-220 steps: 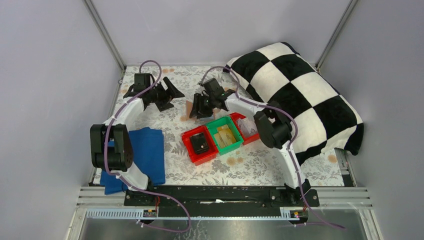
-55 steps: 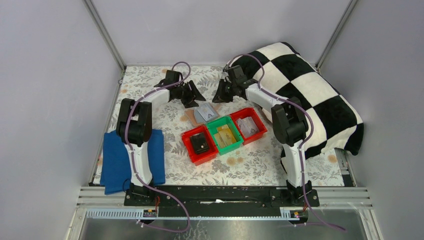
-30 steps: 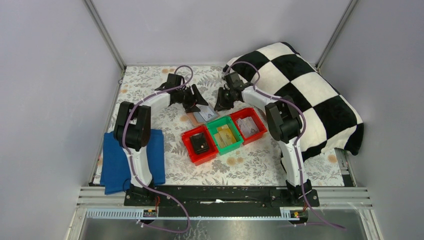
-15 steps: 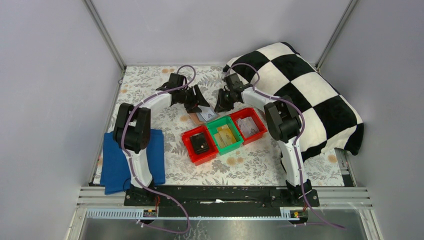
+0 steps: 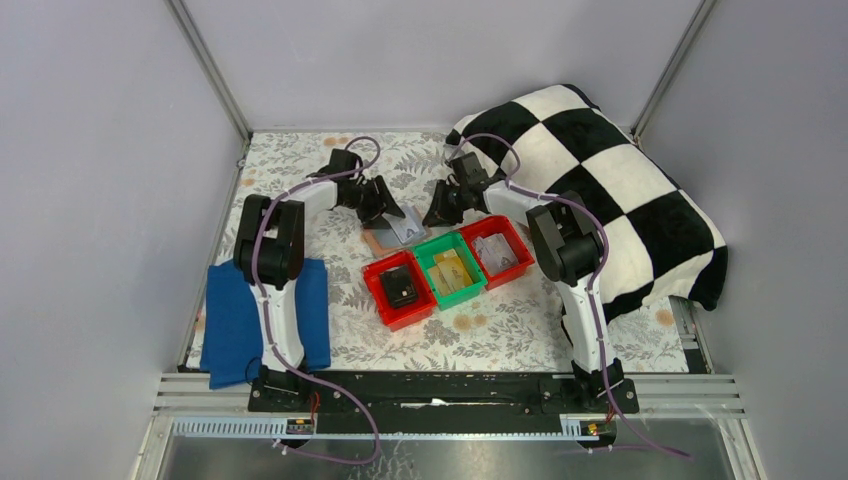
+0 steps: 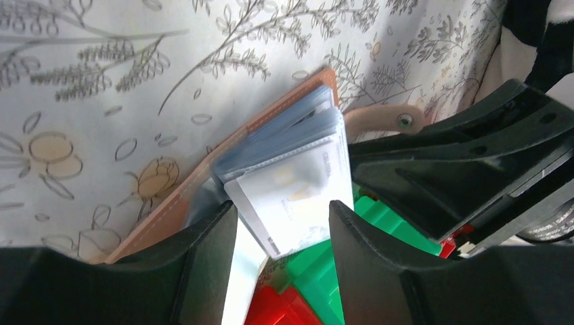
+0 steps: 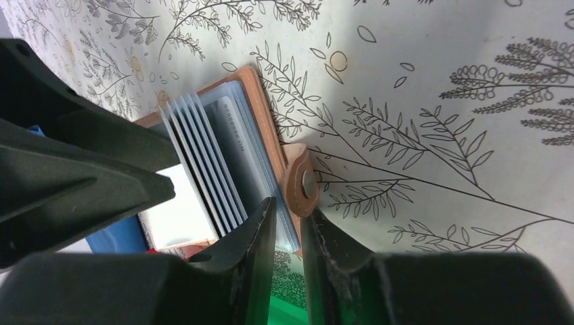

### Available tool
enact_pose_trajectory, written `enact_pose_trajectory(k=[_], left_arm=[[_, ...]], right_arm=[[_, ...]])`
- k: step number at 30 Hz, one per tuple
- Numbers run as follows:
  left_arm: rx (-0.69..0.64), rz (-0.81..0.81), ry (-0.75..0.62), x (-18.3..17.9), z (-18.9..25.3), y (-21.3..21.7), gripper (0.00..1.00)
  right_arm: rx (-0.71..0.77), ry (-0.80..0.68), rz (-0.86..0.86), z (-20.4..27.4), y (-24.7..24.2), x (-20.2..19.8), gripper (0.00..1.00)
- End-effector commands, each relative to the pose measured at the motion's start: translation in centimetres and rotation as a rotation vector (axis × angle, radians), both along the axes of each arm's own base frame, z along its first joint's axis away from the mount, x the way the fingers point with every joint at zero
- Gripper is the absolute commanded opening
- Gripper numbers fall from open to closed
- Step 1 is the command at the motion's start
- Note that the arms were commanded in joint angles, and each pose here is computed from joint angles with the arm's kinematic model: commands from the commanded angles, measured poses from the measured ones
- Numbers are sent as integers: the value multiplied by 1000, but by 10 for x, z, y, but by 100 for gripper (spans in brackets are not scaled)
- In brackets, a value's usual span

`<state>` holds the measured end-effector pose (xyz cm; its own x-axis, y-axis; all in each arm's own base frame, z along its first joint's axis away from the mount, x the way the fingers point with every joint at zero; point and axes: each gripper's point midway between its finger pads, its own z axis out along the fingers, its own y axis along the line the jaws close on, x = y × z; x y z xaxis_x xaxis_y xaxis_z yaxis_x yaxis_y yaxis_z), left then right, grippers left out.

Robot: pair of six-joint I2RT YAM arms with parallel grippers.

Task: Take the credit cards out of the card holder
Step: Remove the credit card from the card holder.

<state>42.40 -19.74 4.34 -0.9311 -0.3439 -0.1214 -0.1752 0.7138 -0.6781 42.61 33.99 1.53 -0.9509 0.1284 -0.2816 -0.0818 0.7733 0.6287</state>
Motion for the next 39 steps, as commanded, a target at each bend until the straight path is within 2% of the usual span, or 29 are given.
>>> enact_pose_trajectory(k=[1, 12, 20, 29, 39], left_arm=[[12, -7, -74, 26, 7, 3, 56], [-23, -32, -141, 54, 29, -5, 56], [-5, -26, -166, 36, 45, 0, 56], [-26, -19, -125, 11, 30, 2, 56], [-21, 1, -126, 11, 22, 5, 52]], right_arm=[[9, 42, 30, 3, 11, -23, 27], [-71, -103, -41, 47, -11, 5, 29], [-13, -133, -28, 66, -1, 9, 29], [58, -160, 20, 82, 23, 3, 32], [77, -136, 77, 72, 41, -6, 32]])
